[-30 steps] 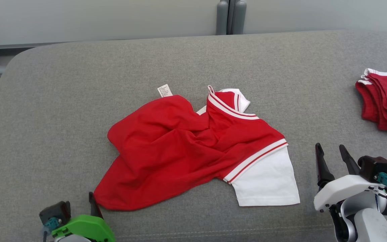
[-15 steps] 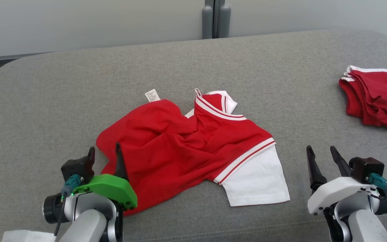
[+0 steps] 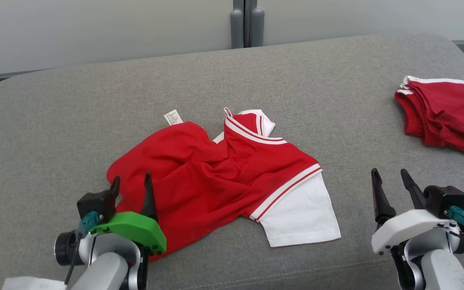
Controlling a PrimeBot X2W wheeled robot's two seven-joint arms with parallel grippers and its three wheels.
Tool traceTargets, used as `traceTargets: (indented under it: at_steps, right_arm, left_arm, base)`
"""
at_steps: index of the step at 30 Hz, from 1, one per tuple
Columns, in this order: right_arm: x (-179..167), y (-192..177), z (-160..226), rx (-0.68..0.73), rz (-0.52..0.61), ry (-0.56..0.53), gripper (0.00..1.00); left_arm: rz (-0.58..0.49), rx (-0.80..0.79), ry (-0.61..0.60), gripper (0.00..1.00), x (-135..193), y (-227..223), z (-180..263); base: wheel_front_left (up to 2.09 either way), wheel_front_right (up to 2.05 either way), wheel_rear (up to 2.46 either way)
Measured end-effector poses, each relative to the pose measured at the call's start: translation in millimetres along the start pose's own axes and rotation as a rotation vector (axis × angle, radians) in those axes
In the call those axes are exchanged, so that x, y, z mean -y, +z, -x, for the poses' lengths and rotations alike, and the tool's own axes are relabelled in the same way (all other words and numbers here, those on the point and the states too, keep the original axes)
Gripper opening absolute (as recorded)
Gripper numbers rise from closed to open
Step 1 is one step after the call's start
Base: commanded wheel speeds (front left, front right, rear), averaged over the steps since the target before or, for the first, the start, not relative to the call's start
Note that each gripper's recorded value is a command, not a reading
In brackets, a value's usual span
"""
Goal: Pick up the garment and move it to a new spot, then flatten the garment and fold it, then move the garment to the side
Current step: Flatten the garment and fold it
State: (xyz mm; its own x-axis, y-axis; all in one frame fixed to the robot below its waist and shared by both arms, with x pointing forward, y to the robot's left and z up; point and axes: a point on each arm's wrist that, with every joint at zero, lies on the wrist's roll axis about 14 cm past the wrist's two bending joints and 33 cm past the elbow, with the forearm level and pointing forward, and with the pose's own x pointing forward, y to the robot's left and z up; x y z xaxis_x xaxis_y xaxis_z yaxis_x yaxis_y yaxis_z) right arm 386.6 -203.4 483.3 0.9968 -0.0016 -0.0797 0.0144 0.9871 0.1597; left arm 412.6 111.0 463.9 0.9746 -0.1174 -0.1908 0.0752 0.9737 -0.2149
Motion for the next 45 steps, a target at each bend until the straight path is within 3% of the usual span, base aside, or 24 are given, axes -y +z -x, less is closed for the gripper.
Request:
traceTargets:
  at_steps: [11,17,27,29,30,31,32,38,45]
  right_arm:
    - [-0.5,0.8,-6.5,-0.012,0.022,0.012,1.00]
    - [7.6,-3.1,-7.4,-0.026,0.023,-0.007,1.00]
    - [35.1,-15.9,-2.2,-0.057,0.024,-0.087,1.00]
    - [38.2,-17.3,-2.7,-0.060,0.025,-0.096,1.00]
    - [39.6,-18.4,-2.9,-0.063,0.026,-0.100,1.00]
    - [40.4,-20.1,-3.0,-0.067,0.026,-0.103,1.00]
    - [41.1,-21.9,-3.0,-0.072,0.026,-0.105,1.00]
    - [38.7,-24.6,-10.3,-0.073,0.025,-0.097,1.00]
    - [34.7,-27.2,-19.0,-0.074,0.026,-0.084,1.00]
  left_arm:
    - [-0.205,-0.136,-0.239,1.00,50.8,0.7,-52.1]
    - [-0.350,-0.323,-0.389,1.00,82.7,-34.4,-70.7]
    - [-0.456,-0.493,-0.417,1.00,80.1,-79.0,-95.3]
    - [-0.464,-0.517,-0.415,0.80,78.8,-86.8,-98.1]
    - [-0.465,-0.524,-0.417,0.40,79.8,-89.4,-99.6]
    - [-0.464,-0.527,-0.417,0.27,80.6,-91.4,-101.4]
    - [-0.463,-0.529,-0.418,0.00,81.6,-92.7,-103.1]
    - [-0.461,-0.424,-0.349,0.00,73.0,-74.4,-126.0]
    - [-0.393,-0.207,-0.268,0.00,66.2,-16.9,-162.3]
  base:
    - [0.00,0.00,0.00]
    - [0.00,0.00,0.00]
    - [0.00,0.00,0.00]
    - [0.00,0.00,0.00]
    - [0.00,0.00,0.00]
    - [0.00,0.00,0.00]
    - [0.00,0.00,0.00]
    - [0.00,0.00,0.00]
    - [0.00,0.00,0.00]
